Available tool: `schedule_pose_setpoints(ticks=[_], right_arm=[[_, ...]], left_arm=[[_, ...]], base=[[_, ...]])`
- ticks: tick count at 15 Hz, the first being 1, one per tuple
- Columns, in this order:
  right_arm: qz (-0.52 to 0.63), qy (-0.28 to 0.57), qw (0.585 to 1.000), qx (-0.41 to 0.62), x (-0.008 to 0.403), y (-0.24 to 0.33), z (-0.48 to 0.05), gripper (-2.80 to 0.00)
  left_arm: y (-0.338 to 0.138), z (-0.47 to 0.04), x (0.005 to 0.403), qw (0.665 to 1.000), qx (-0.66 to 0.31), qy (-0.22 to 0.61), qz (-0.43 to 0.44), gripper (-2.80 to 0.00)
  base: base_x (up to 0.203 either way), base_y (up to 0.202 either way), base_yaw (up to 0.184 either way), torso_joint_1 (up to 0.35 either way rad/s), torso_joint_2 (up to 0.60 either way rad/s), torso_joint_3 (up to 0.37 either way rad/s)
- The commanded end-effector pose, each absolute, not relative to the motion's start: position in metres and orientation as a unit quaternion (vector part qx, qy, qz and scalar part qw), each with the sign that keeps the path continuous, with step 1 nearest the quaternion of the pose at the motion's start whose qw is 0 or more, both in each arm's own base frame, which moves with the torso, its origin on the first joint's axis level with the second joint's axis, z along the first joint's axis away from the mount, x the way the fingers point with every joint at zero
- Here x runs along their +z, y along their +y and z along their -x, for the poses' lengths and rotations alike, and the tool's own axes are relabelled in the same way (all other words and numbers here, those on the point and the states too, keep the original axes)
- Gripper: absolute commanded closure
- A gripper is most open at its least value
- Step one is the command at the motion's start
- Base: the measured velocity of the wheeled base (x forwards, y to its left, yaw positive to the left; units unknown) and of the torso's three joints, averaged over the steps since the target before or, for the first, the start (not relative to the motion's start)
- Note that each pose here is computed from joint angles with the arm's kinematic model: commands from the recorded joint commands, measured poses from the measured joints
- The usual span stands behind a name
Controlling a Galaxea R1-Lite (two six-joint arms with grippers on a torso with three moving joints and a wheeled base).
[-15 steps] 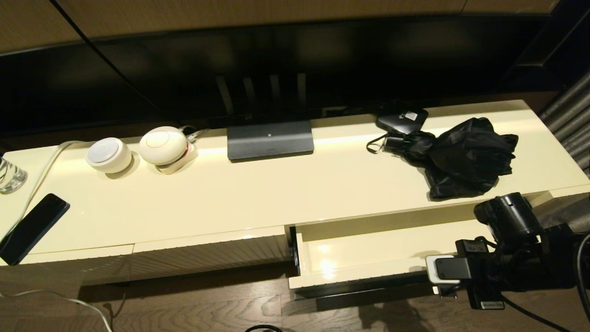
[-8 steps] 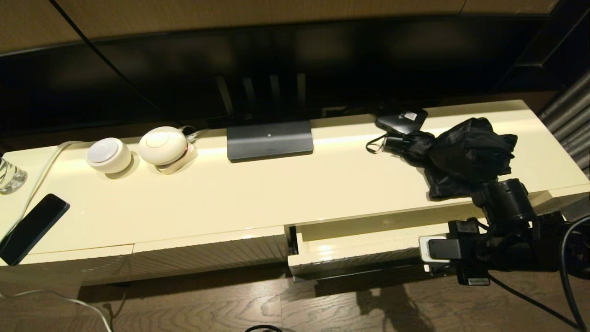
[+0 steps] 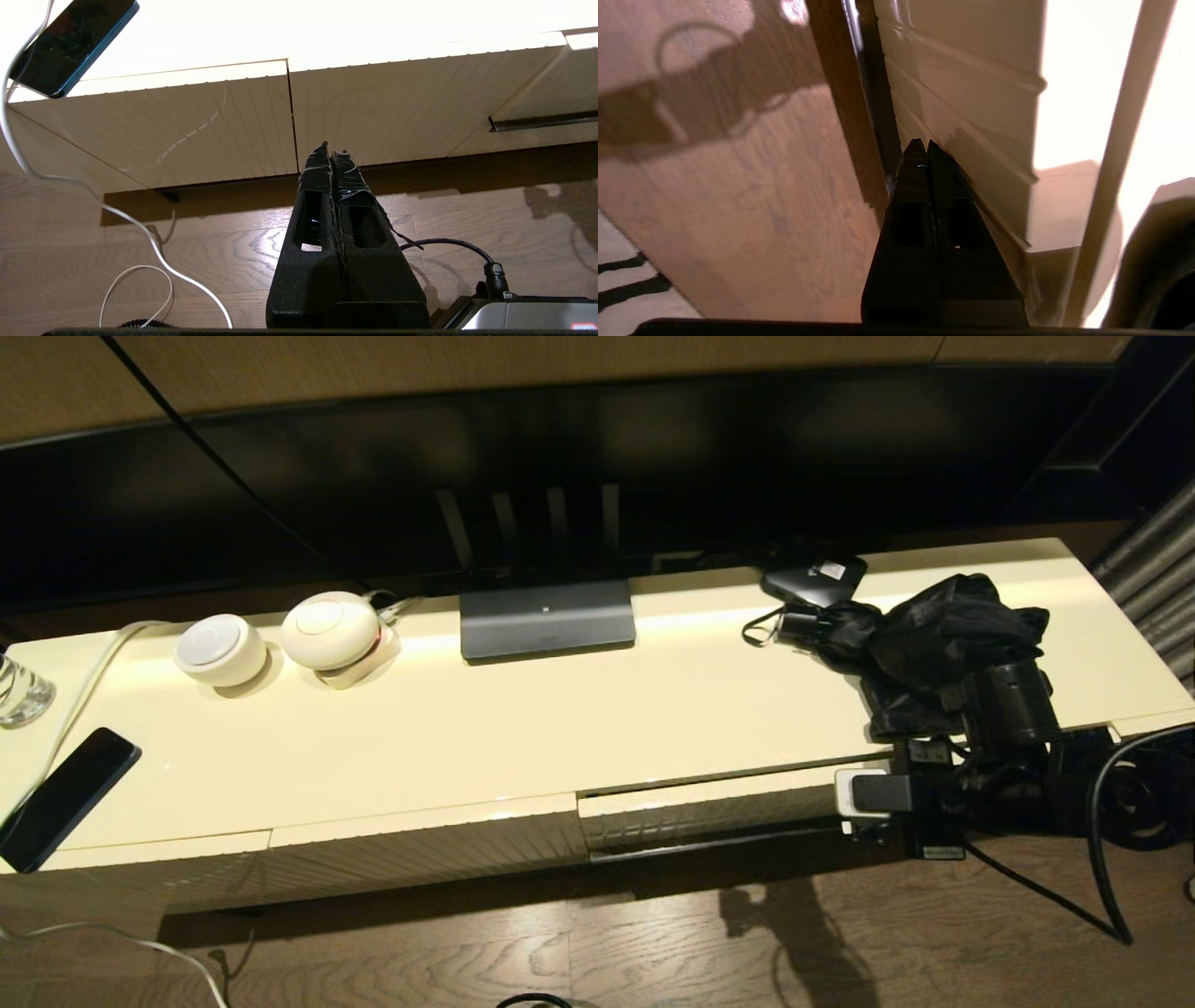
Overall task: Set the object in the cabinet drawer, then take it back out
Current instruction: Close the drawer
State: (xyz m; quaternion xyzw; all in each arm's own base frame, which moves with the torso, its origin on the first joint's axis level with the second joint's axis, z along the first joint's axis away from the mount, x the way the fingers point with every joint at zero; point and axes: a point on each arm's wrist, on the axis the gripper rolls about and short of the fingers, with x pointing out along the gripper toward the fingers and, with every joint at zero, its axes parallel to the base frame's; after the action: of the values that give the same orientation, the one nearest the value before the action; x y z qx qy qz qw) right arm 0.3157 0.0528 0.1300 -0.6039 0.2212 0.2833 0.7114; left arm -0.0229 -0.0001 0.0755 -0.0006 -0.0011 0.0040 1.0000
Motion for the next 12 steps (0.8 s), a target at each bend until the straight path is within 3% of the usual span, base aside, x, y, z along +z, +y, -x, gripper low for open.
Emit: schedule_pose_setpoints(ticks=[1,6,12], right_arm=[[0.612,0.210,0.710,0.279,0.129,0.055,-0.327,0.00],[0.615,0.193,0.719,0.261,0.137,0.052,-0.331,0.00],[0.607,0.210,0.714,0.279,0.164,0.042,-0.271,0.00]], left_arm=[[0.000,0.023,0.075,1.000,0.005,0.002,0.001,0.00],[0.000,0.023,0.075,1.000,0.005,0.001,0.001,0.00],[0.000,0.023,0.075,1.000,0.005,0.001,0.001,0.00]], base=[[0.000,0.000,0.000,0.000,0.00,0.000],[0.000,0.000,0.000,0.000,0.00,0.000],[0.000,0.000,0.000,0.000,0.00,0.000]])
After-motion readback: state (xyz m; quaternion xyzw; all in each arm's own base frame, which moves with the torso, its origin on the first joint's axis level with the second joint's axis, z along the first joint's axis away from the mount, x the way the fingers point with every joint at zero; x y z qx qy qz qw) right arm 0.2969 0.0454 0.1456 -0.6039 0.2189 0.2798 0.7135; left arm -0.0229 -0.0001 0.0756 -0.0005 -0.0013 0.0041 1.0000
